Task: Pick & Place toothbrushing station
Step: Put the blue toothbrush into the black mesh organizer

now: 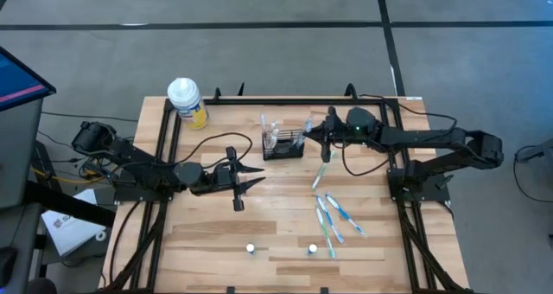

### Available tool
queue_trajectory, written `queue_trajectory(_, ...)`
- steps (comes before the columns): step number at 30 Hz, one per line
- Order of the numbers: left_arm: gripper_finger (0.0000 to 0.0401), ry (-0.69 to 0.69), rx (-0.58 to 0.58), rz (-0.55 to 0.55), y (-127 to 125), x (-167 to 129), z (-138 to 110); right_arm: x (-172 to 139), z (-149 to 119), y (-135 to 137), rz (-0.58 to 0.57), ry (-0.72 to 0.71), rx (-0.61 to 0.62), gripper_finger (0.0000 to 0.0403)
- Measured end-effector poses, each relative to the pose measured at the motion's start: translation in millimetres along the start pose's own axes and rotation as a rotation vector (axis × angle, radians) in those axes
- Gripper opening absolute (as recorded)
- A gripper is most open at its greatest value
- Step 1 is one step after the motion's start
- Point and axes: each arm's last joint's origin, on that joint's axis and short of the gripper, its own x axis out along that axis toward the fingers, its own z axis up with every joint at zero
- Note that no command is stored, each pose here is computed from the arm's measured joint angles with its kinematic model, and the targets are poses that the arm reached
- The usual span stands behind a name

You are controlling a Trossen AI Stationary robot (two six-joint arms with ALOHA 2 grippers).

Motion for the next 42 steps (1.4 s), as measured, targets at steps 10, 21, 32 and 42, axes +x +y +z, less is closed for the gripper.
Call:
queue_trajectory(10, 0.0093, 0.001, 0.0, 0.0, 0.0, 0.0, -0.1, 17.6, -23.2, -7.6, -0.012, 0.001, 0.027, 0.0007)
queue_trajectory(21, 0.0092, 0.008, 0.004, -0.002, -0.2, 0.0, -0.9, 31.0, -39.2, -10.6, 0.006, 0.041, 0.048, 0.0025)
queue_trajectory(32, 0.0092, 0.011, 0.006, -0.003, -0.3, 0.0, -1.2, 31.0, -39.5, -9.7, 0.038, 0.044, 0.049, 0.0034)
queue_trajectory(42, 0.0092, 0.011, 0.006, -0.002, -0.2, 0.0, -1.2, 29.7, -38.1, -11.2, 0.029, 0.04, 0.049, 0.0099)
